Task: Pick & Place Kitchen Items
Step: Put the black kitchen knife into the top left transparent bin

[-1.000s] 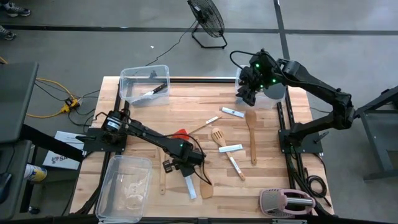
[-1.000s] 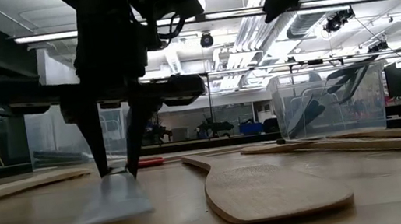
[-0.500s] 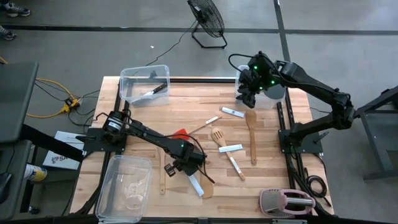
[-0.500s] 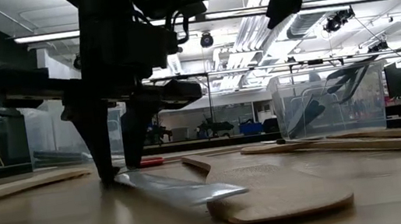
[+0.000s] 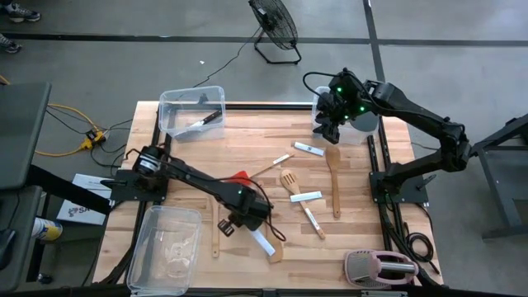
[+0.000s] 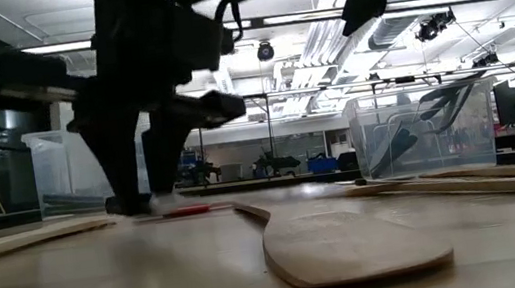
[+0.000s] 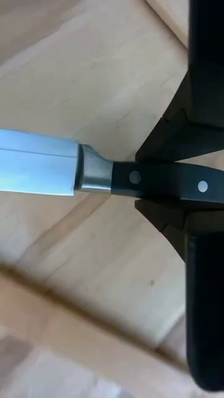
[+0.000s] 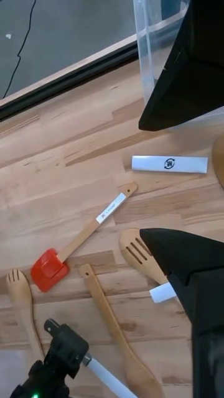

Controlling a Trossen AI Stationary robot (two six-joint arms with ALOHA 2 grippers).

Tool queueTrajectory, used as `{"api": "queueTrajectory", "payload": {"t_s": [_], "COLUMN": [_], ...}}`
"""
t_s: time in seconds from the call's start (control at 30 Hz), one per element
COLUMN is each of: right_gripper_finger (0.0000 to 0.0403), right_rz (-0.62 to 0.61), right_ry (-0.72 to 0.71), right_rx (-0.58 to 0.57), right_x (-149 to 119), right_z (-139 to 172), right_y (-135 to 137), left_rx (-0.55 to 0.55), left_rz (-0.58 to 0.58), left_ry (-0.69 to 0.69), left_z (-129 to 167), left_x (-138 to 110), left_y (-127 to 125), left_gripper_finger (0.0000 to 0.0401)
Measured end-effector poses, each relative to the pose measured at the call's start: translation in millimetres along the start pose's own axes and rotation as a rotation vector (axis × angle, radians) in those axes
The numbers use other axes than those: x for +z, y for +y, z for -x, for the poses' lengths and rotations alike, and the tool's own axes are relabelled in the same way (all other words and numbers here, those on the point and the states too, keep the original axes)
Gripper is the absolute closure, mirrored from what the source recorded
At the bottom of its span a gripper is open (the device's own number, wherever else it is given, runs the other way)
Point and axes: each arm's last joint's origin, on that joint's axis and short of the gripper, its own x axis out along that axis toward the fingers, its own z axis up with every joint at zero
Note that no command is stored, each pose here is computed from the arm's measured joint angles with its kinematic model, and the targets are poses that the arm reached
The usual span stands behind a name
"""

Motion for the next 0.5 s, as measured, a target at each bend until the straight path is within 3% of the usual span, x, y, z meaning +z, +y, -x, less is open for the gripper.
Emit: {"api": "queueTrajectory", "payload": {"t_s": [0.17,0.5], "right_gripper_finger": [0.0141,0.0141], "right_rz": [0.0,0.014], "right_ry": [0.0,0.001], "right_rx": [0.0,-0.004], "right_x": [0.0,-0.1], "right_z": [0.0,0.0], "right_y": [0.0,-0.2], "left_rx": [0.041,0.211], "left_rz": [0.026,0.232], "left_ry": [-0.032,-0.096], "left_z": [15.3,54.4], "left_x": [-1.1,-18.7], "left_y": [1.8,28.5], "left_gripper_finger": [0.0325,0.0325]}}
